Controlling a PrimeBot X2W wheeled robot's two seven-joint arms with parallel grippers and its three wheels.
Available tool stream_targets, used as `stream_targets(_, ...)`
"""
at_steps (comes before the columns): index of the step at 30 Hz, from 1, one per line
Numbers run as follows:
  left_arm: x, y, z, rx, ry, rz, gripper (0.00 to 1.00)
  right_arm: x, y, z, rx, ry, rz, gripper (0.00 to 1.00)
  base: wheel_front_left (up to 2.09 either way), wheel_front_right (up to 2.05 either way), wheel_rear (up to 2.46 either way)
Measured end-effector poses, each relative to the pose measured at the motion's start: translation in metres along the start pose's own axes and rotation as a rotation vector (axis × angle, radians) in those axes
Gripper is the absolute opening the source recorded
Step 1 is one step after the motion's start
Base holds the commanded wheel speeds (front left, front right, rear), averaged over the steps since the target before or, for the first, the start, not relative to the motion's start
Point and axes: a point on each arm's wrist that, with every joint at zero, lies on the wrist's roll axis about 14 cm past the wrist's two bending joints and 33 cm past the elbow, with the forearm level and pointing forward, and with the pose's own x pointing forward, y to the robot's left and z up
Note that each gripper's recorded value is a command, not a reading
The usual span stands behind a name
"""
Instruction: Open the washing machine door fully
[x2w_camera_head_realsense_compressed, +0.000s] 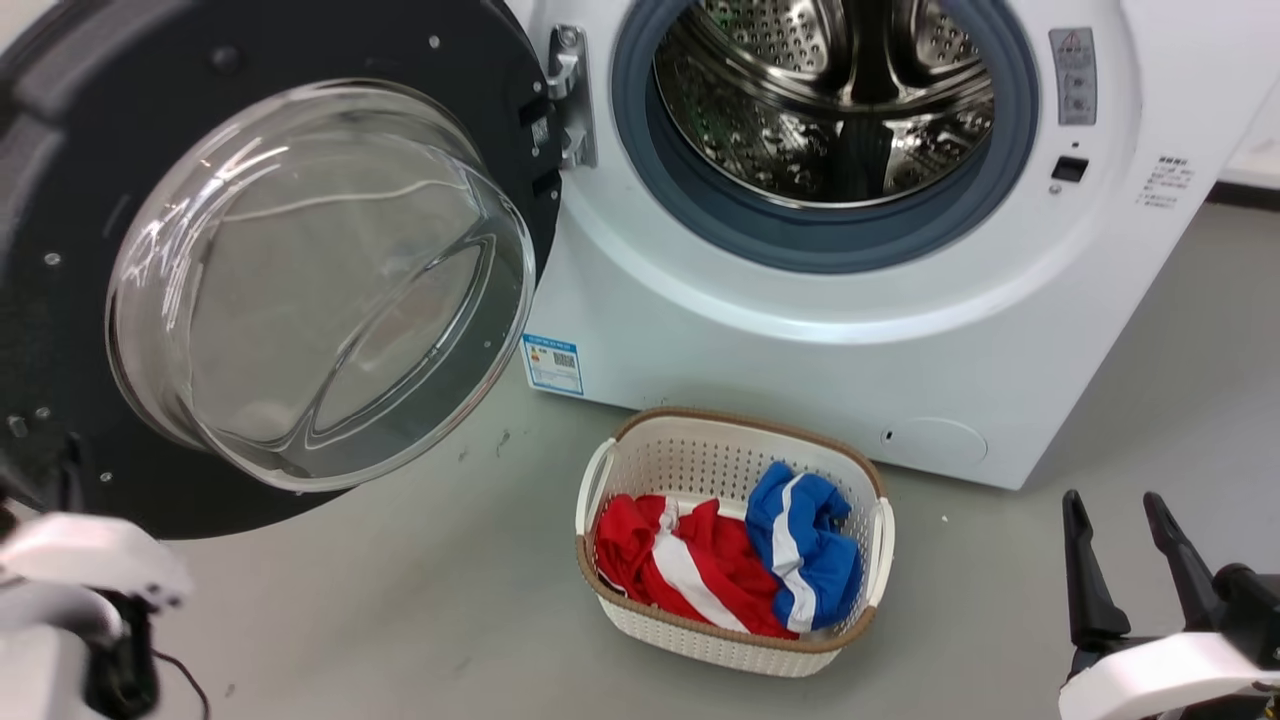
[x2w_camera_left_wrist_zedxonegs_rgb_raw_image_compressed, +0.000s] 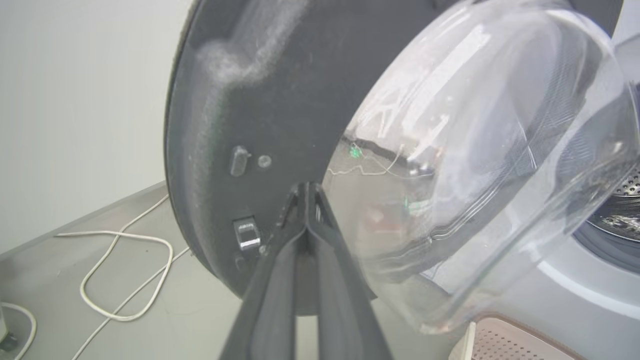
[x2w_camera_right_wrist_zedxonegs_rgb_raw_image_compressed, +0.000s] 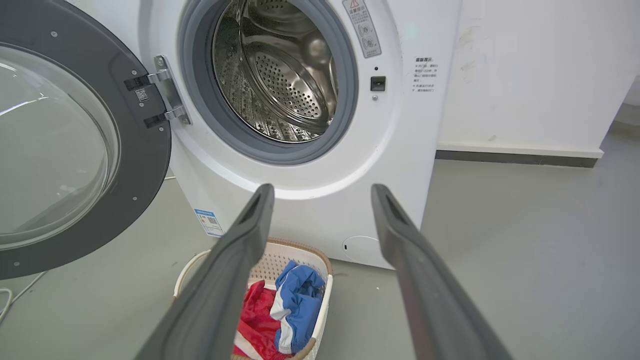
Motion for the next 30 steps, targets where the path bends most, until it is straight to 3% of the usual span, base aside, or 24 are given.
stream_targets(8,-0.057,-0.051,-0.031,-0.034,0.021,-0.134,0.00,-0.010,0.006,0.011,0.003,-0.029,0.012,1.00,0.00,0.00,0.00)
stream_targets(13,-0.088,-0.112,-0.036,-0.050,0.026,-0.300,0.00,-0.017,0.002,0.013,0.002,-0.036,-0.002,1.00,0.00,0.00,0.00)
stream_targets(15,-0.093,-0.131,-0.031,-0.039,0.008,-0.360,0.43,-0.020,-0.001,0.013,0.002,-0.037,-0.013,1.00,0.00,0.00,0.00)
stream_targets(16,-0.095,-0.141,-0.030,-0.038,0.005,-0.388,0.73,-0.022,-0.003,0.013,0.002,-0.036,-0.018,1.00,0.00,0.00,0.00)
stream_targets(17,-0.098,-0.152,-0.030,-0.036,0.004,-0.418,0.96,-0.023,-0.004,0.013,0.001,-0.037,-0.024,1.00,0.00,0.00,0.00)
stream_targets(18,-0.100,-0.160,-0.031,-0.034,0.007,-0.441,1.00,-0.025,-0.006,0.013,0.000,-0.036,-0.029,1.00,0.00,0.00,0.00)
stream_targets(30,-0.106,-0.227,-0.041,0.040,0.001,-0.638,1.00,-0.053,-0.040,0.014,-0.013,-0.038,-0.149,1.00,0.00,0.00,0.00)
